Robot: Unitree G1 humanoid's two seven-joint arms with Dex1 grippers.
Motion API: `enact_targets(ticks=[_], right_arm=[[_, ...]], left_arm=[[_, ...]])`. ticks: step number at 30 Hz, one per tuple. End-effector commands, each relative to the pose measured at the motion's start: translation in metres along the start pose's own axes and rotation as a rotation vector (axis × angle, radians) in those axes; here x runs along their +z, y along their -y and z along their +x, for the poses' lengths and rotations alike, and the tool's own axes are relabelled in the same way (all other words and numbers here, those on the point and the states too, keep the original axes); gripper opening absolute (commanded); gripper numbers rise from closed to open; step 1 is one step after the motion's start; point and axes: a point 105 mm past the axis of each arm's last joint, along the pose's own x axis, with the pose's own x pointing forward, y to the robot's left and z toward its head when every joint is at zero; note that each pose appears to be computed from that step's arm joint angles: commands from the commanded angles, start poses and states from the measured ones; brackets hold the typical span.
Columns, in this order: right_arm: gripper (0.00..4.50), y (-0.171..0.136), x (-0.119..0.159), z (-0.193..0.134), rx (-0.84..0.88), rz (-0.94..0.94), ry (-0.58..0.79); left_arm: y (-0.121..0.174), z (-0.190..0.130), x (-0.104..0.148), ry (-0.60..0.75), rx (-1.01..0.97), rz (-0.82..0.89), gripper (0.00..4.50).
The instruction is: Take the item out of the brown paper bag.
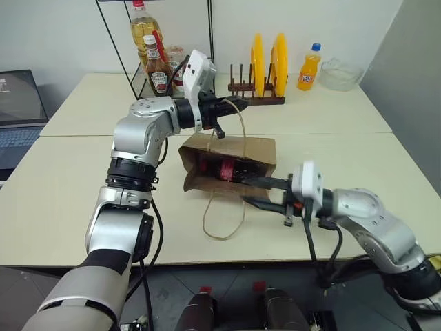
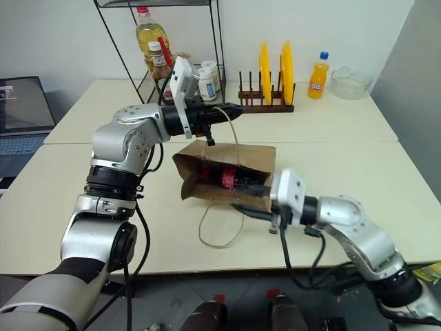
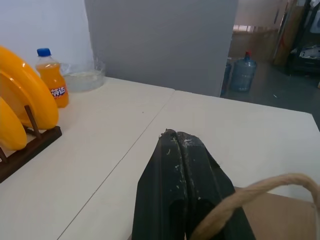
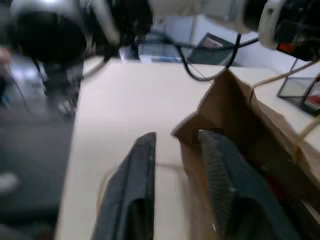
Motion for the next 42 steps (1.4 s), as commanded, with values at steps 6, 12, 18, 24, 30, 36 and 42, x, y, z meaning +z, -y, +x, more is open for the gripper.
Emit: enact_targets(ticks=[6,12,18,24,30,36,42], right_arm=[[0.04,-0.014,0.004,0.044,0.128,0.25,0.073],[0.04,0.029,-0.025,0.066,-0.065,0.158,0.042],[0.04,0.06,-0.051,0.059,-0.296,-0.051,-0.106],[0.4,0.061,-0.073,0.057,-0.323,-0.295,-0.311],[2.39,0.076,-0.081,0.05,-0.353,-0.432,-0.429],[4.45,0.093,-0.091,0.039,-0.354,-0.592,-0.571],[4.45,0.108,-0.101,0.025,-0.343,-0.698,-0.693]], left_arm=[[-0.001,0.003,0.02,0.043,-0.004,0.043,0.0],[-0.001,0.005,0.023,0.046,-0.009,0.052,0.0],[0.001,0.003,0.021,0.048,-0.009,0.052,0.0],[0.005,0.006,0.017,0.044,-0.028,0.055,0.0],[0.003,0.01,0.022,0.065,-0.025,0.047,0.0],[0.001,0.01,0.018,0.053,-0.019,0.061,0.0],[0.001,0.012,0.017,0.061,-0.014,0.059,0.0]])
